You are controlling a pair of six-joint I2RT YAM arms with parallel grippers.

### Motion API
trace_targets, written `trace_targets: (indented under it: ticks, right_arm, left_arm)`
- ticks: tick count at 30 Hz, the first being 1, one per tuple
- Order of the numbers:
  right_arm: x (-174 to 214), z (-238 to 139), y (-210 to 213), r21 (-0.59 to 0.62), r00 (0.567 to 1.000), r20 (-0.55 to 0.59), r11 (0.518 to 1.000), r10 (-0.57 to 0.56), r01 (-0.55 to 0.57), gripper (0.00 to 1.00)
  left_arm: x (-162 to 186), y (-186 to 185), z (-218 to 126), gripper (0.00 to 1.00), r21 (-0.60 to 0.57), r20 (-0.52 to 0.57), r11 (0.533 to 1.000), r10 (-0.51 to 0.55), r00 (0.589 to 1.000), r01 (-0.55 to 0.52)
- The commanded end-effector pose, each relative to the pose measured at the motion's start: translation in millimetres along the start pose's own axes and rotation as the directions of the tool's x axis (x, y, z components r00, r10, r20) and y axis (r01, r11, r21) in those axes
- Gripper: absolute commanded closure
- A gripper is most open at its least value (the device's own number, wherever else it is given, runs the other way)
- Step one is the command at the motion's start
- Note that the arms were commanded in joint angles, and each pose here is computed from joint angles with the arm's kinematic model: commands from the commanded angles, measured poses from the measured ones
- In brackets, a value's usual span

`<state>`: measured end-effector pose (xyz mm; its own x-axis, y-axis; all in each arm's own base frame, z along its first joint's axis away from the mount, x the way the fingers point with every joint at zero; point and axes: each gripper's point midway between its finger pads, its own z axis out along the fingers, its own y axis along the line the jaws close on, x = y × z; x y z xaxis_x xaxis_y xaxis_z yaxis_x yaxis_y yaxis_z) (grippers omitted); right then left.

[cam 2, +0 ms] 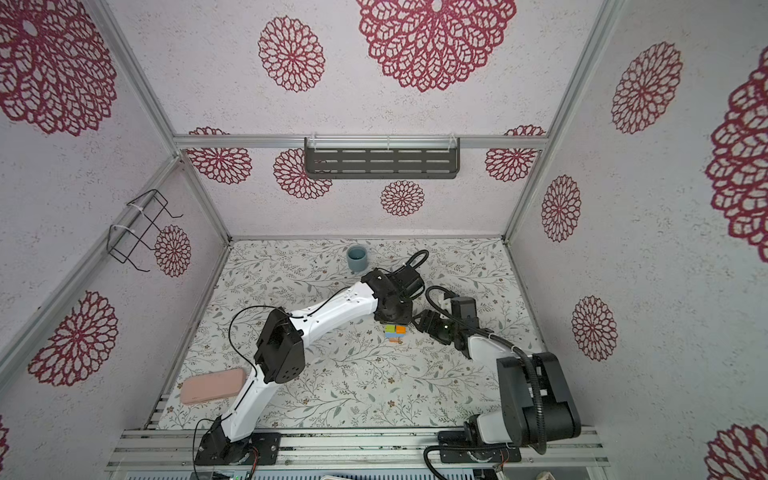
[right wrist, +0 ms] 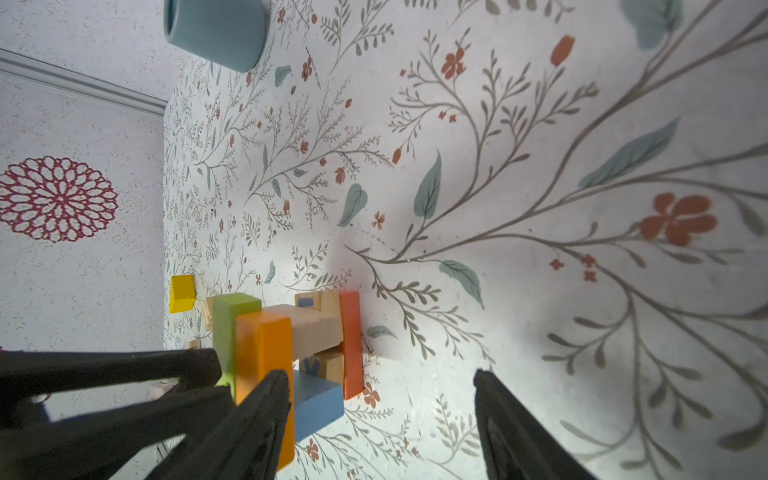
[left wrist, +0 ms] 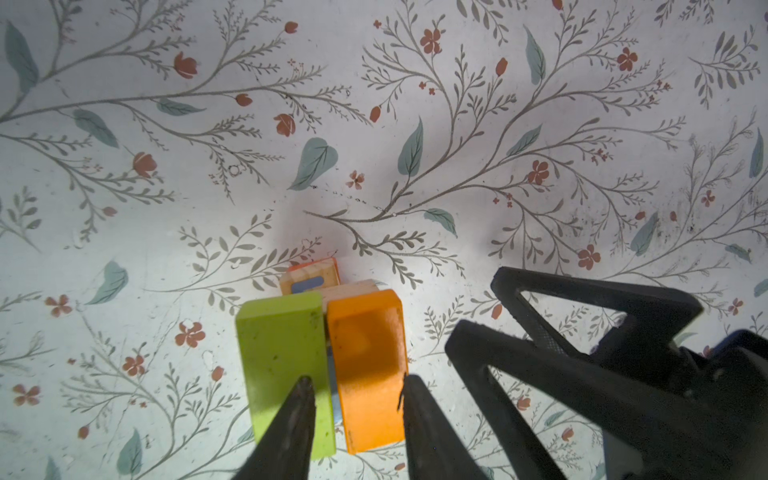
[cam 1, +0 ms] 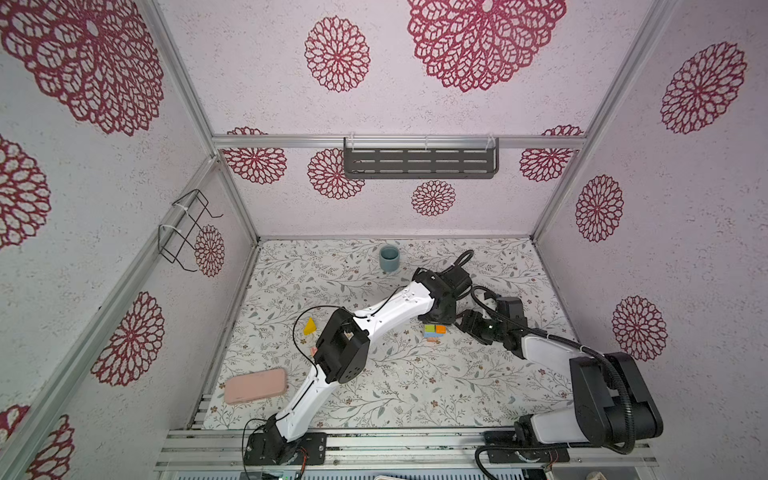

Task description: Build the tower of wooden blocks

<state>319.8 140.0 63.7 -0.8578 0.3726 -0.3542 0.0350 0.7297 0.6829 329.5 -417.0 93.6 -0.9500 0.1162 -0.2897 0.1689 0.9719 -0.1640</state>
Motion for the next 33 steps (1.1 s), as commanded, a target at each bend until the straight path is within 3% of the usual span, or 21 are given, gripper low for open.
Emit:
trace_targets:
  ticks: [1,8,15,22,33]
  right_arm:
    - [-12.2,0.7,12.6,-0.025,0.999,0.028,0.999,-0.030,0.031,0.27]
    - [-11.5,2.4,12.7,-0.024,0.999,0.021,0.999,-0.031,0.032,0.27]
    - [-8.4,4.1,14.0,-0.024,0.999,0.007,0.999,-0.041,0.041,0.28]
    - [-6.5,5.6,18.2,-0.026,0.998,-0.005,0.998,-0.056,0.056,0.28]
    - [-2.3,8.2,25.8,-0.034,0.996,-0.031,0.996,-0.087,0.086,0.29]
  left_arm:
    - [-6.0,7.3,8.3,0.61,-0.017,0.008,0.999,-0.029,1.000,0.029]
    - [-11.1,7.3,0.9,0.61,-0.014,0.029,0.999,-0.032,0.999,0.033]
    - [-25.3,18.3,-28.6,0.56,-0.023,0.104,0.998,-0.051,0.993,0.054]
    - [-27.9,42.4,-48.0,0.55,-0.039,0.133,0.996,-0.077,0.988,0.083]
    - [-21.5,78.9,-50.2,0.54,-0.072,0.134,0.989,-0.117,0.984,0.128]
